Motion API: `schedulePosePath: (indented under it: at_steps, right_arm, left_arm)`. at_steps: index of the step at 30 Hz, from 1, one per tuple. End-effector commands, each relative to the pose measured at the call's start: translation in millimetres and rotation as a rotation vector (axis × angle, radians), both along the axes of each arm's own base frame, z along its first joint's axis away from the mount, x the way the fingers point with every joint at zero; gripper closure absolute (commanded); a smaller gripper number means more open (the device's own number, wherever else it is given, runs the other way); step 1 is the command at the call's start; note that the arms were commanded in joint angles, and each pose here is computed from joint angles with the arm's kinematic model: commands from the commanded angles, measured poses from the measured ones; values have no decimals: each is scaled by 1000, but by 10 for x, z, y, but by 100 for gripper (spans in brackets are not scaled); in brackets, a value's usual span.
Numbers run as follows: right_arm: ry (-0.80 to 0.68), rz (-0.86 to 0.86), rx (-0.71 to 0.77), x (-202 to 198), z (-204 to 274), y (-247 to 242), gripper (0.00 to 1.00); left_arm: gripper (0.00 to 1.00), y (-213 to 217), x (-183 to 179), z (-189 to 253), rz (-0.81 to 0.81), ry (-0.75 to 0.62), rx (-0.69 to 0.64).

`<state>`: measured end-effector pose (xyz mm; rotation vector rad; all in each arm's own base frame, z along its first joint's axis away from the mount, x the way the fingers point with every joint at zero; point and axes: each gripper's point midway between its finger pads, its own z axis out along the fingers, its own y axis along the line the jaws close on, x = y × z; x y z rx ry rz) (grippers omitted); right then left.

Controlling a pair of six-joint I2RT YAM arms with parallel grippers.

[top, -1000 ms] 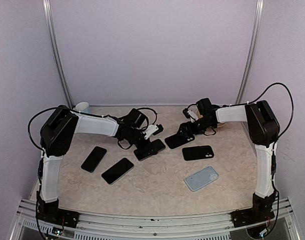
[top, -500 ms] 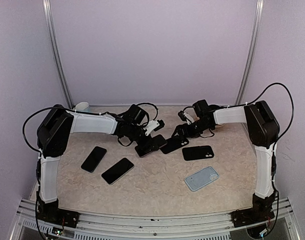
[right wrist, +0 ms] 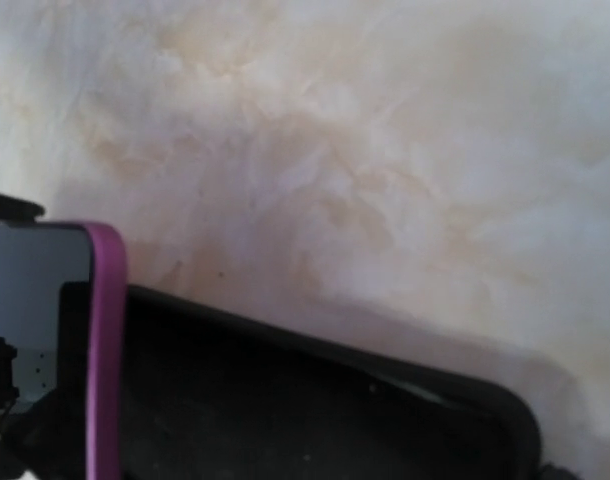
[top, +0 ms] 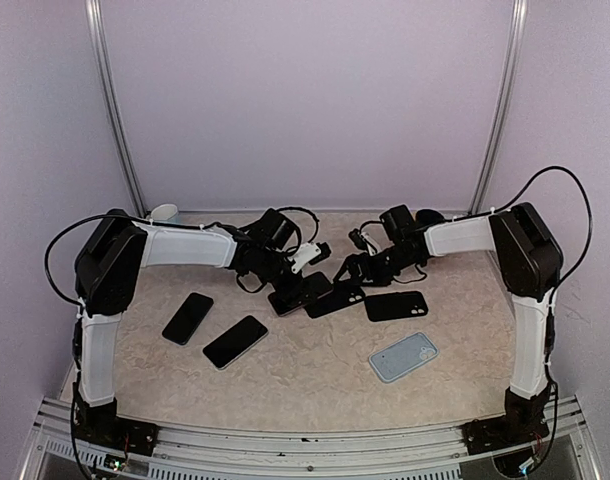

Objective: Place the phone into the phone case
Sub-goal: Move the phone case to the center of the board.

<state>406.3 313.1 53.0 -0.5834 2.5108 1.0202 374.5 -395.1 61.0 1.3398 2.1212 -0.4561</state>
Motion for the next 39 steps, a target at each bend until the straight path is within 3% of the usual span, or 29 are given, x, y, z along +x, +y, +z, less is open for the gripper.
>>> schedulePosePath:
  at_steps: [1, 13, 28, 39]
  right_arm:
    - [-33, -14, 25, 5, 291, -10, 0]
    - [-27, -77, -23, 171, 237, -271, 0]
    - [68, -58, 55, 106, 61, -106, 0]
    - [99, 23, 82, -190, -4, 236, 0]
  left_arm:
    - [32, -138, 33, 280, -33, -59, -10]
    - [32, -309, 62, 179, -114, -65, 69]
    - [32, -364, -14, -15, -127, -28, 80]
    - [33, -315, -57, -54, -127, -17, 93]
